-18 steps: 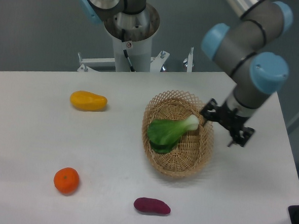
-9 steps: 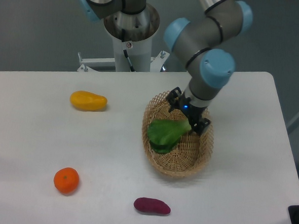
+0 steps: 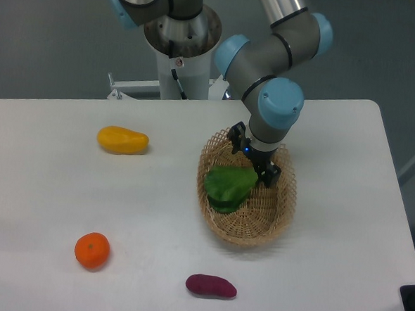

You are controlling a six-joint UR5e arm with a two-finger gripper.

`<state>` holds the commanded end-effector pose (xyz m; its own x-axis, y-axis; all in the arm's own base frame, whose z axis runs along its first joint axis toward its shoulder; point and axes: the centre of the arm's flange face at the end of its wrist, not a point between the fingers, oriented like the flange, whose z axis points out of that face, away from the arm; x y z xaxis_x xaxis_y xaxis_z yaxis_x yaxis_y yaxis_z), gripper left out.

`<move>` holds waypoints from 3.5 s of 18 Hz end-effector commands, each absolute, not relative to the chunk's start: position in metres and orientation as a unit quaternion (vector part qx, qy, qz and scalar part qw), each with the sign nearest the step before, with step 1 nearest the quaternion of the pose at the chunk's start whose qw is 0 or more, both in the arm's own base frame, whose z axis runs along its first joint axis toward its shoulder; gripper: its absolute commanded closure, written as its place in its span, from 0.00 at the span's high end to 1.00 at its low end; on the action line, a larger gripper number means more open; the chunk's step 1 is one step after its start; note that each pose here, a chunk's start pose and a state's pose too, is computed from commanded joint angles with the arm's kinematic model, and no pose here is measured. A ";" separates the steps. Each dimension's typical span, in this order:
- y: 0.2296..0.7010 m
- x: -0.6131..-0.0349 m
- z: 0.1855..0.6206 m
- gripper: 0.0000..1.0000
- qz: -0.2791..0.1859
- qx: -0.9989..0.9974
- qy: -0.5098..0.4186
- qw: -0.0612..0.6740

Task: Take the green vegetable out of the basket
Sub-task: 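Lower the gripper onto the bok choy and close on its stem, then lift the grasped bok choy up and out over the basket rim, then carry the bok choy away from the basket, holding it raised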

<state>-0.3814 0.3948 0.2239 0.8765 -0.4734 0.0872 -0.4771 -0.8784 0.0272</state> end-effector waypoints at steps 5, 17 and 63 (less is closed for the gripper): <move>0.396 -0.377 0.211 1.00 0.021 0.969 -0.245 0.021; 0.399 -0.372 0.197 0.55 0.018 0.971 -0.235 0.034; 0.455 -0.591 0.327 0.50 -0.073 0.981 -0.179 0.000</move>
<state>-0.5912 0.4546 0.3274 0.9254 -0.3509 -0.1432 -0.3509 -0.9360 0.0258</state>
